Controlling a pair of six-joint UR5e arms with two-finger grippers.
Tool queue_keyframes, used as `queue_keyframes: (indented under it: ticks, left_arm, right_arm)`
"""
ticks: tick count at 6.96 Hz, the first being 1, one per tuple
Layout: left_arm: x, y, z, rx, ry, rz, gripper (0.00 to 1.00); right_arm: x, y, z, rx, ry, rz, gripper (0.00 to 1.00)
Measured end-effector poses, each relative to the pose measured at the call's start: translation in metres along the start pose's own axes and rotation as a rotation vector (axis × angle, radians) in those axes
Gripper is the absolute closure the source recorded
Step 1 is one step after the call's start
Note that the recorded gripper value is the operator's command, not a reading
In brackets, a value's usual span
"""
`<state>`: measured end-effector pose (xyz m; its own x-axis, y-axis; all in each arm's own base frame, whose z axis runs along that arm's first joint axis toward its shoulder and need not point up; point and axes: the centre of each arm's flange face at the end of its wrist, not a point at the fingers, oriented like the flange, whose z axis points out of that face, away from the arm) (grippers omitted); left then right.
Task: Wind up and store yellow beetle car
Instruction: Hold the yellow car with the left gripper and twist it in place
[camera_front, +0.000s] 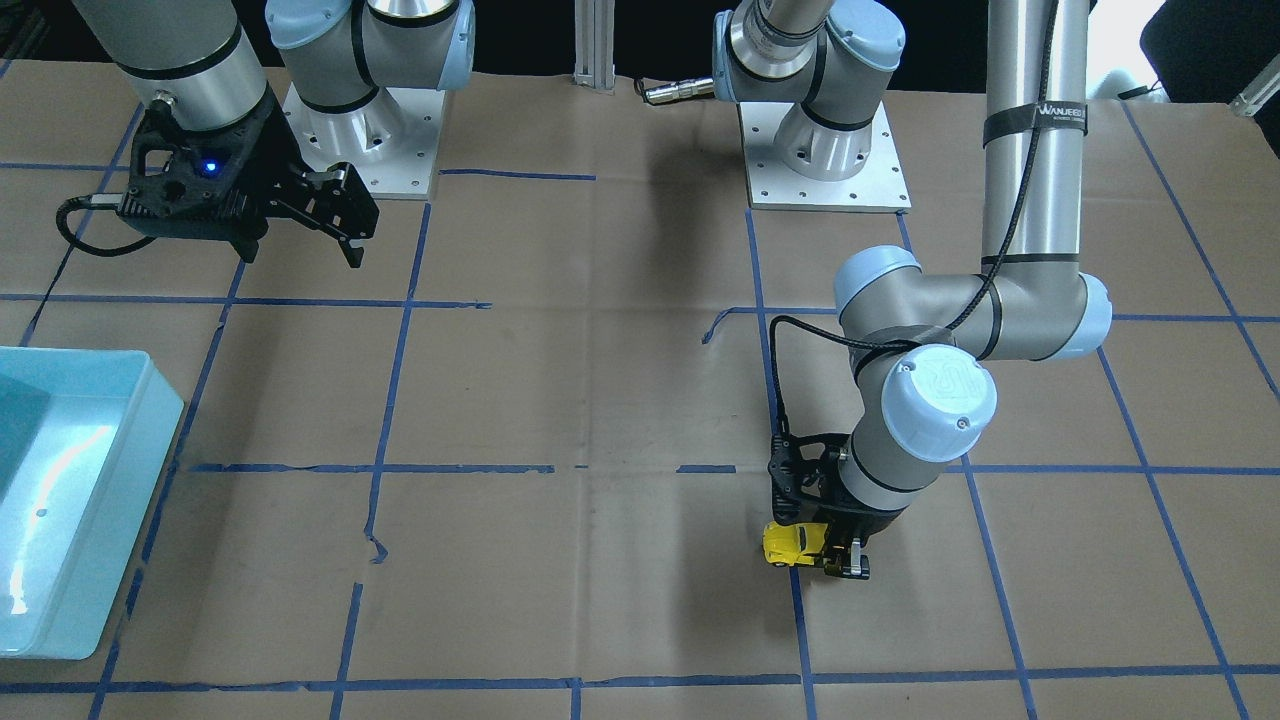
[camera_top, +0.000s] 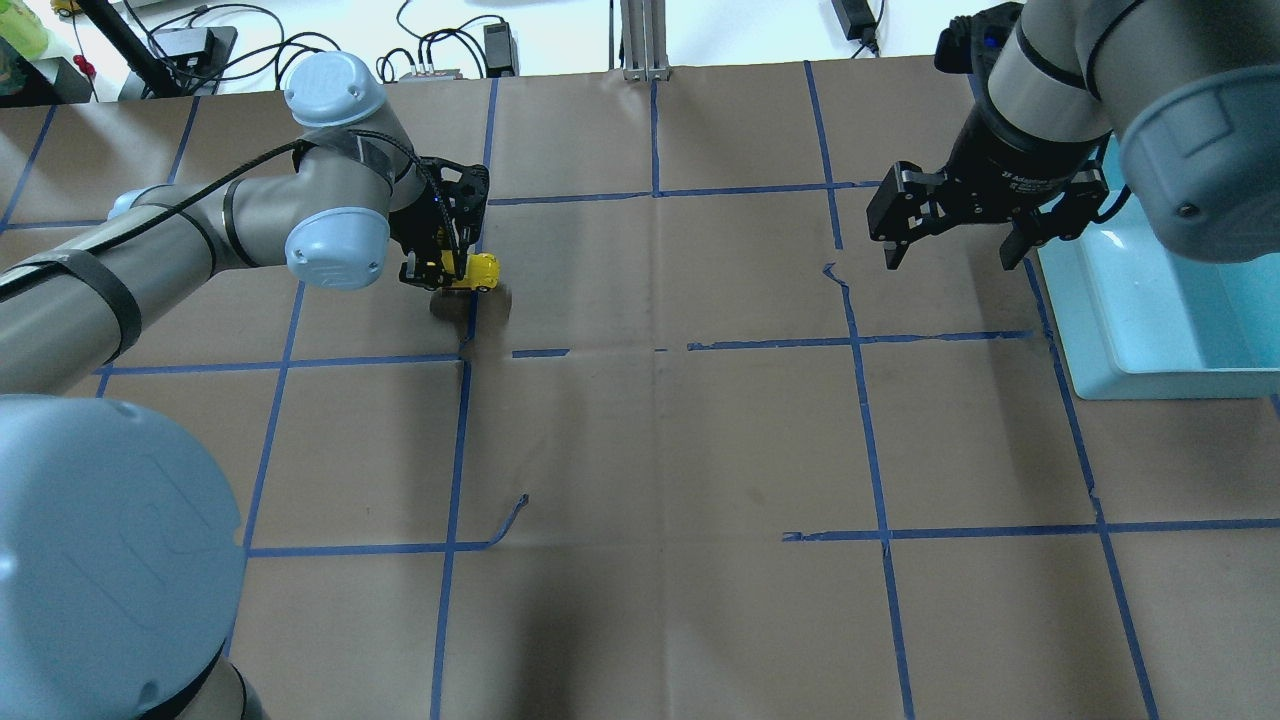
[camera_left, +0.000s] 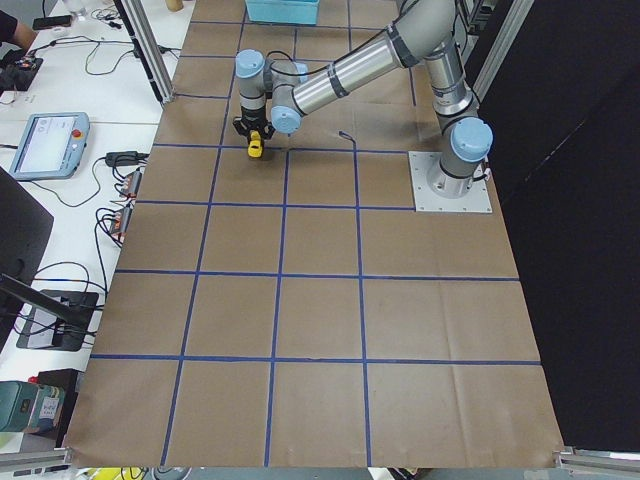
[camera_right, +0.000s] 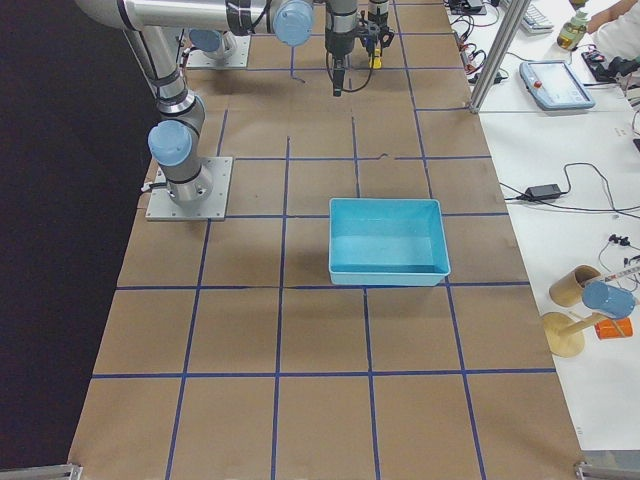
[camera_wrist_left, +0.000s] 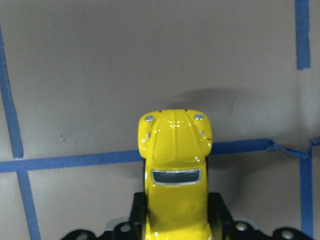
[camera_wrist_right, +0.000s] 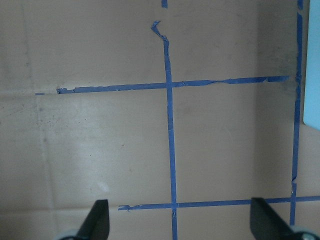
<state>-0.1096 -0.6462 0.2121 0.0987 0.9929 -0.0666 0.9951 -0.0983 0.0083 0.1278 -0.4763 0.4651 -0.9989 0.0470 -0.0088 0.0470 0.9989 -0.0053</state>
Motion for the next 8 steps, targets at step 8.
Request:
queue_keyframes:
  ticks: [8]
  left_arm:
    - [0.000,0.025,0.022,-0.003,0.034,-0.028,0.90]
  right_arm:
    - [-0.001,-0.002,0.003,-0.005,-0.005,0.001,0.00]
